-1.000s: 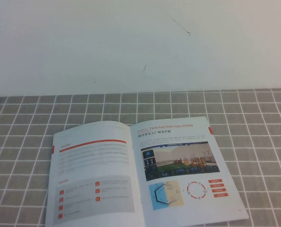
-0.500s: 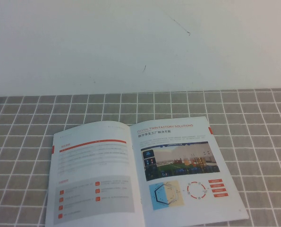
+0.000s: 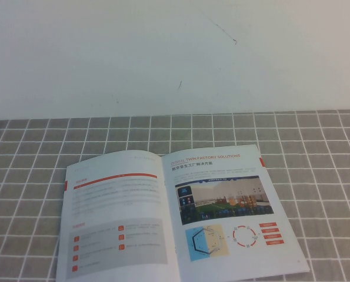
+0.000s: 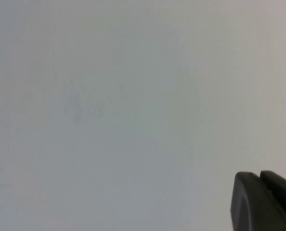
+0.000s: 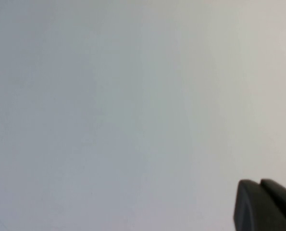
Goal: Close book
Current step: 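Close the open booklet and leave it lying on the table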
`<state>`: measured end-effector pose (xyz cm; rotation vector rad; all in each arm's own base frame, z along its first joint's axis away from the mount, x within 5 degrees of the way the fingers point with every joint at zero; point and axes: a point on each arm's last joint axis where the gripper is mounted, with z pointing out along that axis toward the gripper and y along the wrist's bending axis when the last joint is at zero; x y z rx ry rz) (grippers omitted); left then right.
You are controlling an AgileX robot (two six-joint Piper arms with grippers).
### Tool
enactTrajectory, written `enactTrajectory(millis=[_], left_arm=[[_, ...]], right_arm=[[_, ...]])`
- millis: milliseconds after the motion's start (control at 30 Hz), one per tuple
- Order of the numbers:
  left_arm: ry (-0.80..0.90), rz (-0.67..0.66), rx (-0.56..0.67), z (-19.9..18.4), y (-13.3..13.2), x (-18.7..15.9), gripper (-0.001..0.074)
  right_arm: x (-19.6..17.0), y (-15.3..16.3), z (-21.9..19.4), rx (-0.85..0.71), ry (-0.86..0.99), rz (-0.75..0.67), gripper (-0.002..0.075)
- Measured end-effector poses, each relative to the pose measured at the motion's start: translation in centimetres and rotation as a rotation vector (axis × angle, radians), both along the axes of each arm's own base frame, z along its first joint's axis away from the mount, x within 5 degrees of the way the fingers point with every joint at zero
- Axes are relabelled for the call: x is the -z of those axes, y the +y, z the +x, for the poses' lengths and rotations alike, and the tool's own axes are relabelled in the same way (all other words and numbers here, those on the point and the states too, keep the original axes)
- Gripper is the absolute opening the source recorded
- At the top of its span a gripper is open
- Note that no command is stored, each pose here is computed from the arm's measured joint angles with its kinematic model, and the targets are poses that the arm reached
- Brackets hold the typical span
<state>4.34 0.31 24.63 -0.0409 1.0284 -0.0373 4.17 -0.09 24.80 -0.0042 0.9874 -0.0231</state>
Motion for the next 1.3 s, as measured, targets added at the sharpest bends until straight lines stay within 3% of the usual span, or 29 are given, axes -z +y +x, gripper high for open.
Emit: enactTrajectory(millis=[133, 233, 467, 733, 1000, 1300], left_arm=[[-0.014, -0.031, -0.004, -0.1, 0.2, -0.1, -0.0002], [0.075, -0.032, 0.014, 0.2, 0.0, -0.2, -0.0002], [0.235, -0.060, 0.093, -0.5, -0.5, -5.3, -0.0002], [0.659, 0.012, 0.140, 3.0, -1.3, -9.2, -0.0002], [1.041, -0.035, 0.228, 8.3, -2.3, -7.6, -0.0002], [1.345, -0.010, 0.312, 11.9, -3.2, -3.9, -0.0002]], right_arm=[[0.2, 0.0, 0.4, -0.012, 0.114, 0.013, -0.0001], [-1.0, 0.1, 0.3, -0.021, 0.261, 0.017, -0.0001], [-5.6, 0.2, -0.4, -0.037, 0.499, 0.022, -0.0001], [-8.8, 1.5, 3.3, -0.164, 0.883, -0.005, -0.0001], [-9.0, 3.9, 10.1, -0.461, 1.192, -0.157, -0.0001], [-3.5, 4.4, 17.4, -0.578, 1.415, -0.241, -0.0001]])
